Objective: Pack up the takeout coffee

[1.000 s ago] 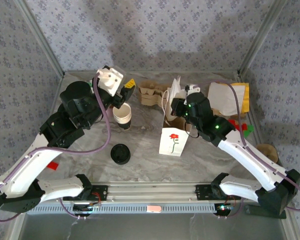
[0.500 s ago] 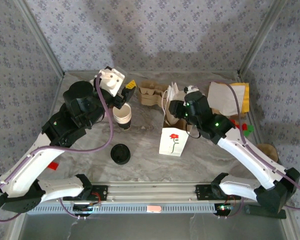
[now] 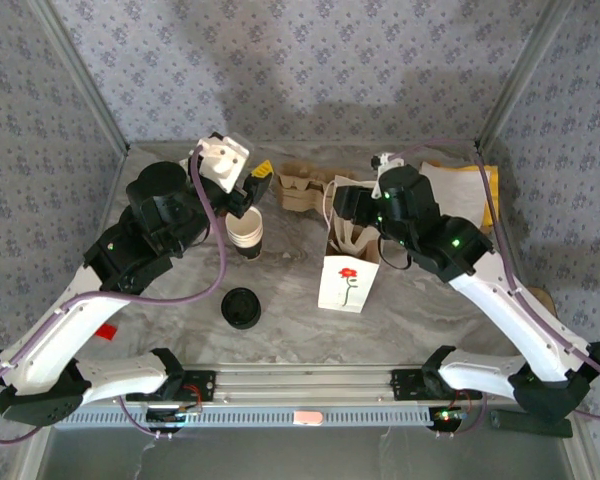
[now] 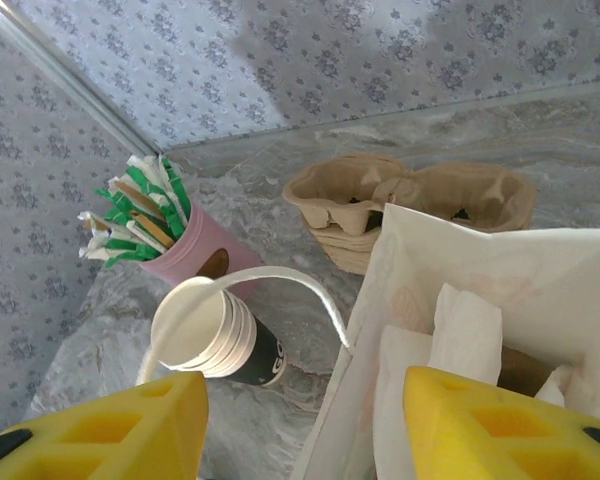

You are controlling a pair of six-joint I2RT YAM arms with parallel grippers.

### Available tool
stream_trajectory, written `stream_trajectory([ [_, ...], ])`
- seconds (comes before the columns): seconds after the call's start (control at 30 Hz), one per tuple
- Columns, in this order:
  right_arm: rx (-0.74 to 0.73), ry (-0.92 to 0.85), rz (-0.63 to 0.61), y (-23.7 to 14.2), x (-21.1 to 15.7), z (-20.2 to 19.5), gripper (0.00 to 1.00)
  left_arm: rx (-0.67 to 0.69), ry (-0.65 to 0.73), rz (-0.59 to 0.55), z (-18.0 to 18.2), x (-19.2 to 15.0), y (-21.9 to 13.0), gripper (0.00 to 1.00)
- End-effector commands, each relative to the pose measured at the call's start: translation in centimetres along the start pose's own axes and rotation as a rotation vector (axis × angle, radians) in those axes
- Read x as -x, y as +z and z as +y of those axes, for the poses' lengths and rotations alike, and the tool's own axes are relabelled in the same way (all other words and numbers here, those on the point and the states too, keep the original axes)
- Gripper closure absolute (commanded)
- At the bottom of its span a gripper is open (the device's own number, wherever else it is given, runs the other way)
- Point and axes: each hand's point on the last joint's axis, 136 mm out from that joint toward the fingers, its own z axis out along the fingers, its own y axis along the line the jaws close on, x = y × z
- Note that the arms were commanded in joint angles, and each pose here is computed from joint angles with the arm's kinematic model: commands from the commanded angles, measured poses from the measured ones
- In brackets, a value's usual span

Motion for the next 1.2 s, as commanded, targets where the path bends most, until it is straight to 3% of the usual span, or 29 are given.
stream_trajectory([
  [0.0,0.042,-0.092,-0.069,-2.8,3.2,1.5,0.43,-0.002,-0.022,-0.035,0.2,1.1,-0.2,0.38],
  [0.1,0.053,-0.156,-0.099,-5.1,4.9,2.0,0.42,0.013,-0.043,-0.025,0.5,0.7,0.0,0.36],
  [0.2,-0.031,-0.193,-0.182,-6.9,7.3,-0.3,0.41,0.066,-0.112,0.001,1.9,-0.2,0.4,0.32],
  [0.43,-0.302,0.038,-0.245,-8.1,8.3,-13.0,0.41,0.335,-0.383,0.089,9.9,-6.2,0.2,0.21],
  [0.67,-0.490,0.323,-0.186,-6.3,0.9,-25.3,0.38,0.638,-0.536,0.194,16.1,-17.0,-3.6,0.06],
  [0.73,-0.555,0.286,-0.202,-6.2,-1.3,-27.4,0.34,0.724,-0.545,0.236,17.1,-20.4,-5.0,0.01],
  [0.93,-0.724,0.064,-0.348,-7.0,-6.3,-31.3,0.29,0.908,-0.582,0.333,18.4,-30.5,-8.5,0.00],
  [1.03,-0.723,-0.040,-0.356,-6.1,-8.9,-32.1,0.27,0.951,-0.531,0.394,18.1,-34.4,-9.5,0.00],
  [1.17,-0.677,-0.104,-0.329,-3.9,-11.7,-32.7,0.23,0.940,-0.447,0.376,17.4,-37.3,-9.8,0.00],
])
